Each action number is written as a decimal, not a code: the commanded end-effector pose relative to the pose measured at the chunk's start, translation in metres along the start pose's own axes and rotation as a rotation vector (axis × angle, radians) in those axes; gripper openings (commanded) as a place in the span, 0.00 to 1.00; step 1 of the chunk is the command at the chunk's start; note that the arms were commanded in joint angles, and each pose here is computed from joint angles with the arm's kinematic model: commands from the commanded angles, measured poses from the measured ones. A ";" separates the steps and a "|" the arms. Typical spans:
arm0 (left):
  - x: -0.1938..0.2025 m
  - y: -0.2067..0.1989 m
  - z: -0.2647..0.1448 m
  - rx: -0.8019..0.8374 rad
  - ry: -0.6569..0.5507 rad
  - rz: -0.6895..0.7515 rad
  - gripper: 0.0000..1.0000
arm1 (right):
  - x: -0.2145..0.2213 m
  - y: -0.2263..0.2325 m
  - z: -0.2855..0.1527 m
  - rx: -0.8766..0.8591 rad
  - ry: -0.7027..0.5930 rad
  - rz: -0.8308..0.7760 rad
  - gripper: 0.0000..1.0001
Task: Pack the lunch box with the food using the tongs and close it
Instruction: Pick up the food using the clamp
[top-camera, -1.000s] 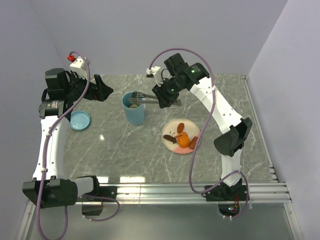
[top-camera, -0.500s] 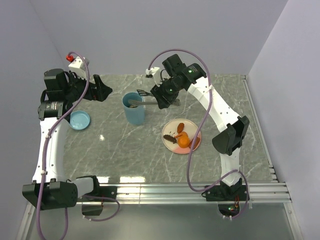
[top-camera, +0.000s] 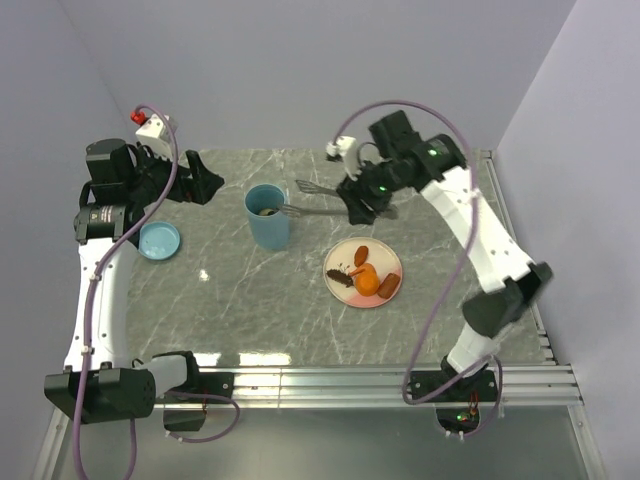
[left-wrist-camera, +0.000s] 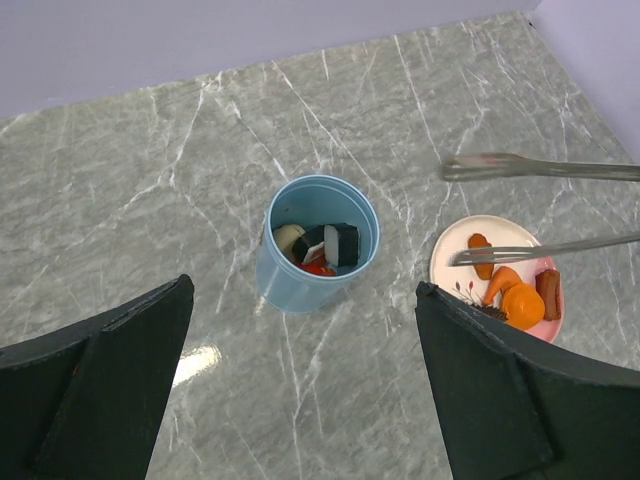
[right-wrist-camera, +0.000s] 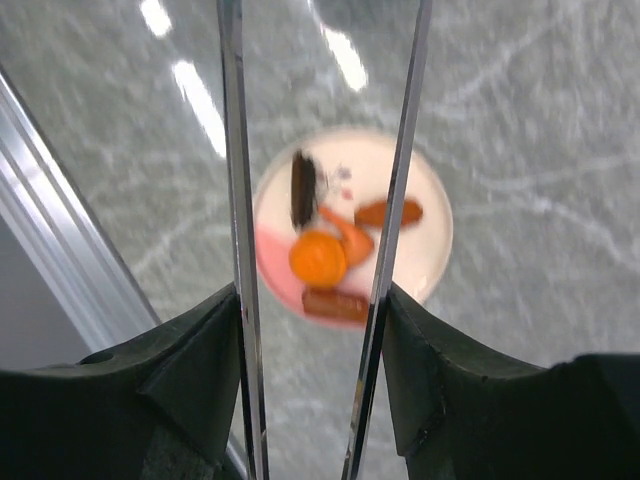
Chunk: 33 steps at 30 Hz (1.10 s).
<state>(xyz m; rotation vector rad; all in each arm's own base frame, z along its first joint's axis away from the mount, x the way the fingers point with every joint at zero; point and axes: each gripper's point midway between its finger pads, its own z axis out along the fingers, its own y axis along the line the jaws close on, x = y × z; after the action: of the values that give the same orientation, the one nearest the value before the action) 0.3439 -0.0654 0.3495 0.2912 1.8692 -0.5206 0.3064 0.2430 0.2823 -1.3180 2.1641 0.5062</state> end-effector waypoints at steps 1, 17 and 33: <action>-0.012 -0.009 -0.012 0.009 -0.043 0.047 0.99 | 0.038 0.009 -0.036 0.000 0.030 -0.063 0.59; -0.006 -0.010 -0.012 0.020 -0.037 0.035 0.99 | 0.155 0.014 0.000 -0.065 0.476 -0.023 0.54; 0.000 -0.006 -0.007 0.012 -0.021 0.012 0.99 | 0.173 0.029 0.026 -0.181 0.556 0.008 0.51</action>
<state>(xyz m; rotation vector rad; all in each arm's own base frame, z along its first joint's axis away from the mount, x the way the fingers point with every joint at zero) 0.3356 -0.0674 0.3451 0.2963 1.8739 -0.5293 0.2491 0.1590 0.1564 -1.6357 2.5390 0.3171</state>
